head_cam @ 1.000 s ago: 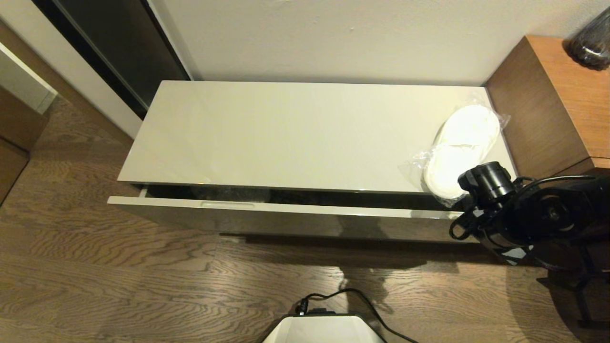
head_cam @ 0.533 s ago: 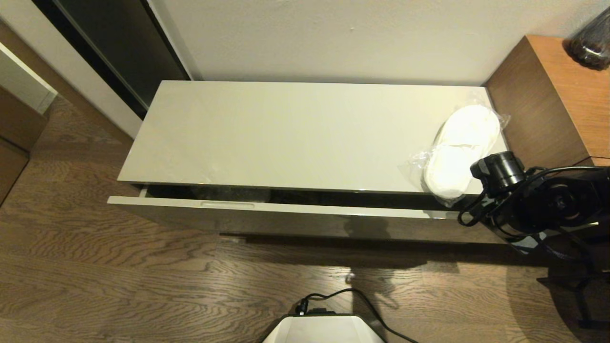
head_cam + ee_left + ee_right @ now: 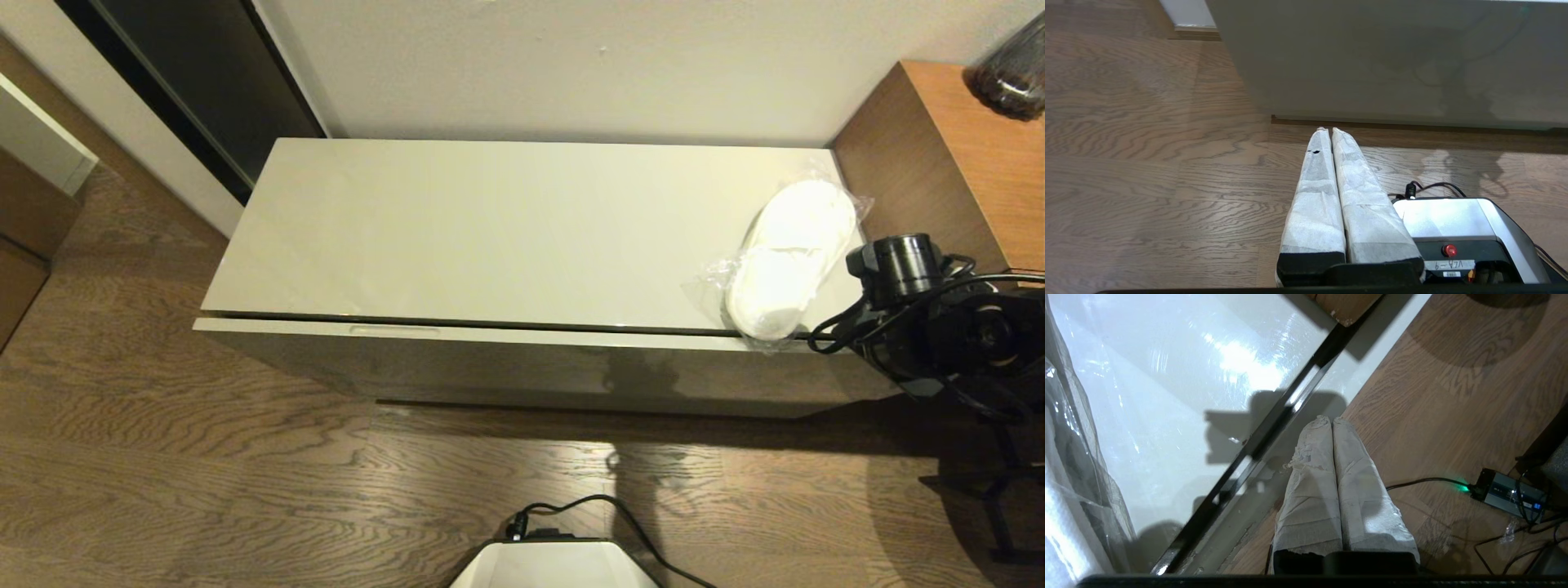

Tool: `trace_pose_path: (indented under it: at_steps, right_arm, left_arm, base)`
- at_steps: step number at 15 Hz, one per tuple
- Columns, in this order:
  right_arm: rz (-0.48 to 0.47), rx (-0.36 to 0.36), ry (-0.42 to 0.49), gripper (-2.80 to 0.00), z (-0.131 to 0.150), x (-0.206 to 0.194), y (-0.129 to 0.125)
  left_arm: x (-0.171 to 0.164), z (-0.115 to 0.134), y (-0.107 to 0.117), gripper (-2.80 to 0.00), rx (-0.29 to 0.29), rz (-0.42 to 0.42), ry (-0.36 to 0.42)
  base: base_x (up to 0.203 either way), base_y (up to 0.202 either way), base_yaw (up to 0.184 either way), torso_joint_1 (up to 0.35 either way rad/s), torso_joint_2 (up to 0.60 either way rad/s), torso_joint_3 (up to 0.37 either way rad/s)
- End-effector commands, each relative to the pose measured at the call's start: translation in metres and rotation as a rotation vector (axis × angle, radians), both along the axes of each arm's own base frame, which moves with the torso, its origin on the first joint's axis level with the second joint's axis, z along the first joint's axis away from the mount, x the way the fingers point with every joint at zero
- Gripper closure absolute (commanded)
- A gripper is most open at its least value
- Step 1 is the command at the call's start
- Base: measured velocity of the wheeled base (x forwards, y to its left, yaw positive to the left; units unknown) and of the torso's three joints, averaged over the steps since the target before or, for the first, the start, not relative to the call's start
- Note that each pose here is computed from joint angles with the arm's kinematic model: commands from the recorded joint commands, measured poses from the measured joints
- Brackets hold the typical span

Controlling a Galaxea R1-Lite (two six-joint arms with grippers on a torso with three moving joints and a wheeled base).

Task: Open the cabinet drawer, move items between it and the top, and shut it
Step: Close the drawer

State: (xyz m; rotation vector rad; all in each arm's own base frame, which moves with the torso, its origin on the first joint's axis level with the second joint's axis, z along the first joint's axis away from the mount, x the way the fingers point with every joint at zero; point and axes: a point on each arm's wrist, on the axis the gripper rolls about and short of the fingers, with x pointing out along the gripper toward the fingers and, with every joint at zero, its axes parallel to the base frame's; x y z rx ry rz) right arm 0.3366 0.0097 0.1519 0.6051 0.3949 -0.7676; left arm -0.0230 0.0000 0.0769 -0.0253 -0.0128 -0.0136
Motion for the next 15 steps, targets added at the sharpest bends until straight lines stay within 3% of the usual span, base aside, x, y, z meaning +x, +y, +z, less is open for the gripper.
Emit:
trace_pose_path:
  at_steps: [1, 11, 13, 15]
  right_arm:
    - [-0.001, 0.003, -0.003, 0.00, 0.001, 0.000, 0.000]
    - [0.041, 0.041, -0.010, 0.00, 0.003, -0.002, 0.001]
    - [0.075, 0.043, -0.024, 0.00, 0.016, -0.008, 0.001]
    - [0.123, 0.003, -0.077, 0.00, 0.049, -0.026, 0.000]
  left_arm:
    - [0.000, 0.000, 0.000, 0.00, -0.001, 0.001, 0.001]
    - [0.000, 0.000, 0.000, 0.00, -0.001, 0.000, 0.002]
    - [0.000, 0.000, 0.000, 0.00, 0.000, 0.001, 0.001]
    - [0.000, 0.000, 0.000, 0.00, -0.001, 0.001, 0.001]
  base:
    - [0.000, 0.000, 0.000, 0.000, 0.00, 0.000]
    - [0.000, 0.000, 0.000, 0.000, 0.00, 0.000]
    - [0.000, 0.000, 0.000, 0.000, 0.00, 0.000]
    - [0.000, 0.000, 0.000, 0.000, 0.00, 0.000]
